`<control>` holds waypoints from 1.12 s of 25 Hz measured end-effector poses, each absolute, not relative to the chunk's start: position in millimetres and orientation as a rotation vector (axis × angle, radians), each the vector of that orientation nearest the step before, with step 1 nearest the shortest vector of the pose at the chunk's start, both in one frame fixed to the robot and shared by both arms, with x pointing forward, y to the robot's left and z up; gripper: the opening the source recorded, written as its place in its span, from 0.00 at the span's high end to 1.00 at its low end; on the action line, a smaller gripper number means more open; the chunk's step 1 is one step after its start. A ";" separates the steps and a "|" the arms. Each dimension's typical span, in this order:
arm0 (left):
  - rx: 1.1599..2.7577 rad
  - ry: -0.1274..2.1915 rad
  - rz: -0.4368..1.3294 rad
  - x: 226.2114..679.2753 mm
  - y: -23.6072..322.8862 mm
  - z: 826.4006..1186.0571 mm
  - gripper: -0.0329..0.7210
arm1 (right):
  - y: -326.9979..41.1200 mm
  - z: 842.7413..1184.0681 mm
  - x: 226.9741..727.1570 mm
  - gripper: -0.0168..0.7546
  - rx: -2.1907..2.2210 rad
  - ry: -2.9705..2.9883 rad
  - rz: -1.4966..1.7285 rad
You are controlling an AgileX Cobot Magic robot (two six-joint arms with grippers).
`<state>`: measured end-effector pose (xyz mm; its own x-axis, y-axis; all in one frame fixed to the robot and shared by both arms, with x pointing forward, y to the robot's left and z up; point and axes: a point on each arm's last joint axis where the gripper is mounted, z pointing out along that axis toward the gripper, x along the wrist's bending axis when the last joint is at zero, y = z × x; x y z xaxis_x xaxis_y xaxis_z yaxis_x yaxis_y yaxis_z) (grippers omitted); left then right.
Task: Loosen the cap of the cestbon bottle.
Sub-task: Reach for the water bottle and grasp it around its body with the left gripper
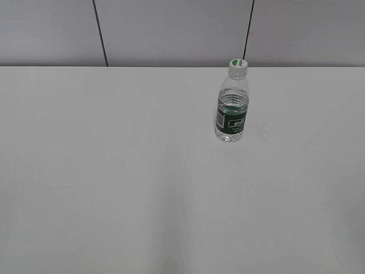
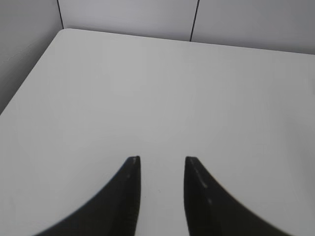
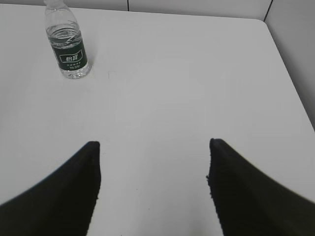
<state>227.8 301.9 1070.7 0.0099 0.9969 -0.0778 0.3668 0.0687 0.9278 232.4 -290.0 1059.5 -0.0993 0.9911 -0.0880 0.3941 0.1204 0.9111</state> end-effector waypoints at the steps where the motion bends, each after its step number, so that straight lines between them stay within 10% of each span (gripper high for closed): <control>1: 1.431 1.494 0.934 227.8 301.9 1070.7 0.64 | -290.0 1059.5 232.4 0.30 1.380 1.616 0.963; 21: 1.431 1.494 0.934 227.8 301.9 1070.7 0.63 | -290.0 1059.5 232.4 0.30 1.380 1.616 0.963; 28: 1.430 1.492 0.928 227.7 301.4 1070.7 0.26 | -290.0 1059.5 232.4 0.30 1.380 1.616 0.963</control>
